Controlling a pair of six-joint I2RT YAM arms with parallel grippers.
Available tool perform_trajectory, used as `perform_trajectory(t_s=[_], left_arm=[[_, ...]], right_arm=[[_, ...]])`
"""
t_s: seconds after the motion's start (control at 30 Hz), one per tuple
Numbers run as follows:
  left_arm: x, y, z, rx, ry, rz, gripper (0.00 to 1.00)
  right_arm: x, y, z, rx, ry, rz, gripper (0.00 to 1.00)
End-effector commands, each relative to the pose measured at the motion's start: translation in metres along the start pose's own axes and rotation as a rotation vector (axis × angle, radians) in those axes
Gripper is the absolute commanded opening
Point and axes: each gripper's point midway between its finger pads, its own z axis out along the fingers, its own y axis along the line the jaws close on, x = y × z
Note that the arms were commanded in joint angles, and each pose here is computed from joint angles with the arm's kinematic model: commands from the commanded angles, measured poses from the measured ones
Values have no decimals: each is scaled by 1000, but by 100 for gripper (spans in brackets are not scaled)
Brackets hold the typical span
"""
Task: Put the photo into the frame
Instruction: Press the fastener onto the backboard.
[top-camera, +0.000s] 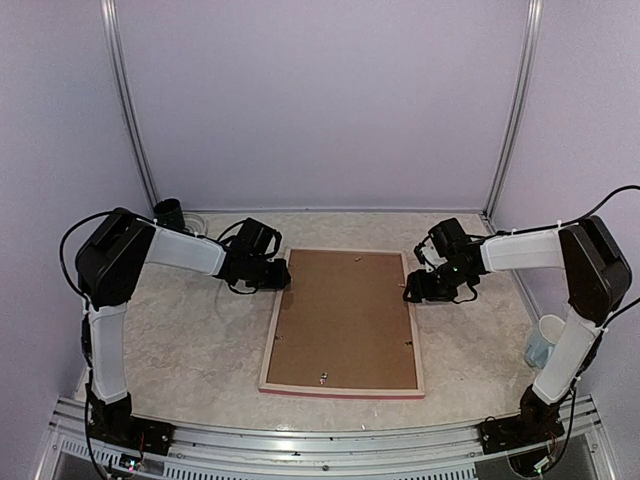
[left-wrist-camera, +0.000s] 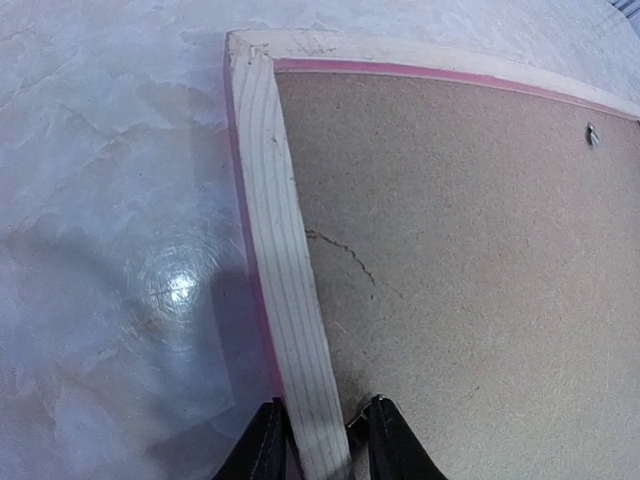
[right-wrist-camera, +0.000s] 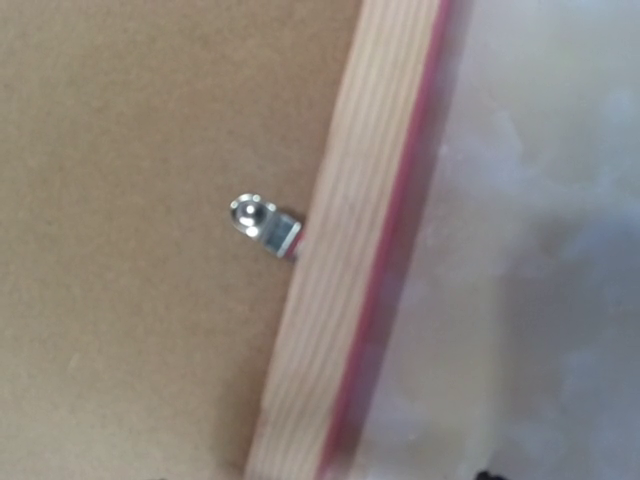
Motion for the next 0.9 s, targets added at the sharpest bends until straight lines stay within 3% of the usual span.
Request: perform_trajectory(t_s=[0.0, 0.5, 0.6, 0.7, 0.87], left_arm=[[32, 21, 8, -66, 84, 4, 27], [33, 23, 6, -70, 77, -8, 22], [33, 21, 4, -61, 80, -11, 23], [33, 21, -2, -59, 78, -15, 31], [33, 23, -14, -72, 66, -14, 31]], right_arm=[[-6, 0, -3, 1, -15, 4, 66], [-10, 2, -3, -1, -12, 2, 66], [-10, 2, -2, -1, -12, 1, 66], [-11, 2, -4, 0, -12, 1, 65], [-13, 3, -5, -4, -17, 1, 66]])
